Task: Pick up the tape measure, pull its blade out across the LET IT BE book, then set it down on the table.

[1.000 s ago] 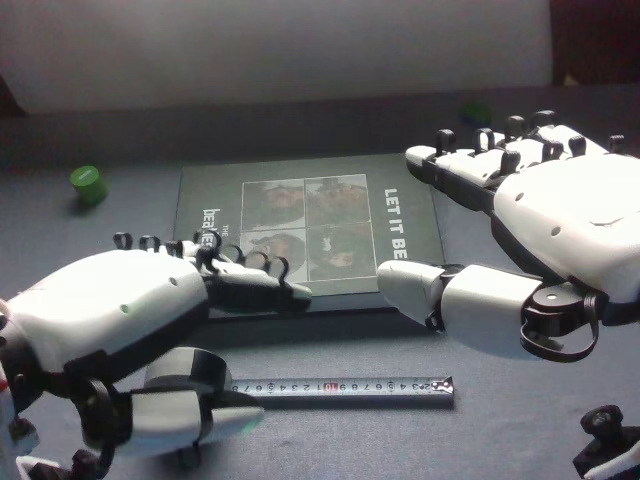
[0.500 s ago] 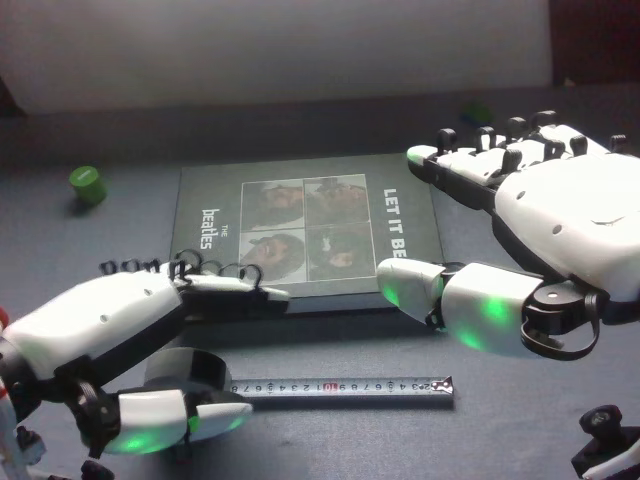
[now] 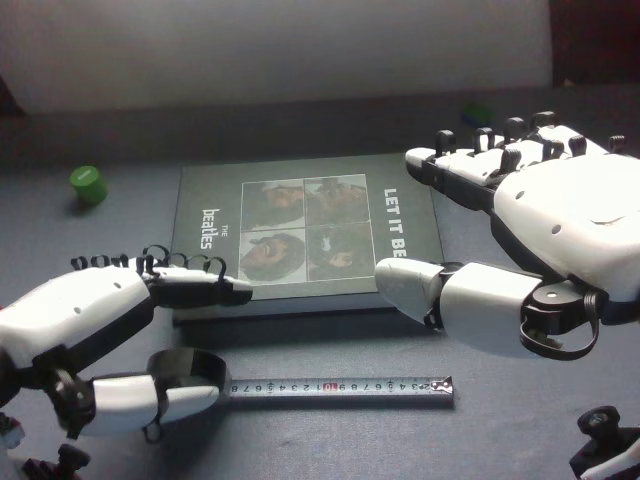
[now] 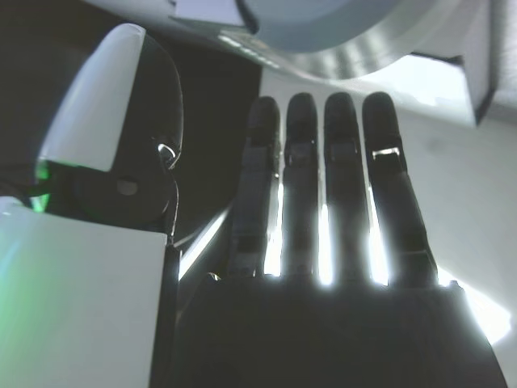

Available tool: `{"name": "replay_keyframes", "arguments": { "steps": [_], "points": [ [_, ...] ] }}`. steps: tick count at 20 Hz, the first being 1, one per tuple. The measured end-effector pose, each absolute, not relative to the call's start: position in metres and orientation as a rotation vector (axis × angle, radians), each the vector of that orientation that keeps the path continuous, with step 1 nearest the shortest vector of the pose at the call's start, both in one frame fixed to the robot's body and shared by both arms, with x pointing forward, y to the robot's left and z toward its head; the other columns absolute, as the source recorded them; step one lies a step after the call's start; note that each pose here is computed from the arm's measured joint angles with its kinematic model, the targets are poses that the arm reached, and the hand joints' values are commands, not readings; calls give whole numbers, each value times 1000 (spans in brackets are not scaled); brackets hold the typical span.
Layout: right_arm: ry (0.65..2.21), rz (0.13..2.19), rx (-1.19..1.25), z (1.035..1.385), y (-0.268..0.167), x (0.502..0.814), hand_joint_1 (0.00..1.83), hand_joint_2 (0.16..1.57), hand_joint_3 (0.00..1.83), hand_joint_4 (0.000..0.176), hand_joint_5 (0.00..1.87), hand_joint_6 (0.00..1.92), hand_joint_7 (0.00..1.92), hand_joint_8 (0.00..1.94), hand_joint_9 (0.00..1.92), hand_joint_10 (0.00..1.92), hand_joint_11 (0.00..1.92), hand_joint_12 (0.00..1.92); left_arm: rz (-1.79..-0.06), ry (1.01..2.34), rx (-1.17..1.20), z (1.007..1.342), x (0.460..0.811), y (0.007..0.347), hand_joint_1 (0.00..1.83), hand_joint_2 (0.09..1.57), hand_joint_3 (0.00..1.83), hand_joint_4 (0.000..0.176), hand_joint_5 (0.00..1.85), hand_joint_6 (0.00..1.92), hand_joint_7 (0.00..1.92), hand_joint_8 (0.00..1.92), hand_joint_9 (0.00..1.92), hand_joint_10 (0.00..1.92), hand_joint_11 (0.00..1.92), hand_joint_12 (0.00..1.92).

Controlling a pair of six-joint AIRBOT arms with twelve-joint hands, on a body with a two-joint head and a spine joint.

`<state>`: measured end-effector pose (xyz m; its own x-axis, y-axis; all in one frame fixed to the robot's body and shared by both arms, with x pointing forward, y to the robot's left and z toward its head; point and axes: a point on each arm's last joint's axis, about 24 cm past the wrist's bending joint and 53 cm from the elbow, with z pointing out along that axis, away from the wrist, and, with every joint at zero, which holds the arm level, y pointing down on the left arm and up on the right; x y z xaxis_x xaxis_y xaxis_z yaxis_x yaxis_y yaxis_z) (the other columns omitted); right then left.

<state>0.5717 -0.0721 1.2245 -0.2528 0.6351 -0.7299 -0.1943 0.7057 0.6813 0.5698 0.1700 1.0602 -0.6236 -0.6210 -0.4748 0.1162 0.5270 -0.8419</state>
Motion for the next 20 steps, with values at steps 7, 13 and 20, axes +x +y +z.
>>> {"name": "replay_keyframes", "arguments": {
  "steps": [7, 13, 20],
  "points": [
    [1651, 816, 361, 1224, -72, 572, 69, 1139, 0, 90, 207, 1, 258, 1, 165, 1, 0, 753, -1127, 1968, -413, 1050, 570, 183, 944, 1122, 2, 0, 457, 1, 448, 2, 407, 0, 160, 584],
    [1651, 817, 360, 1225, -72, 572, 69, 1138, 0, 90, 209, 2, 258, 1, 167, 1, 0, 757, -1128, 1962, -409, 1045, 569, 184, 960, 1119, 0, 0, 465, 2, 454, 2, 418, 3, 169, 589],
    [1651, 817, 360, 1225, -72, 572, 69, 1138, 0, 89, 215, 3, 265, 1, 178, 3, 0, 784, -1147, 1959, -419, 1048, 567, 180, 964, 1121, 1, 0, 465, 1, 456, 2, 420, 2, 170, 590]
  ]
}}
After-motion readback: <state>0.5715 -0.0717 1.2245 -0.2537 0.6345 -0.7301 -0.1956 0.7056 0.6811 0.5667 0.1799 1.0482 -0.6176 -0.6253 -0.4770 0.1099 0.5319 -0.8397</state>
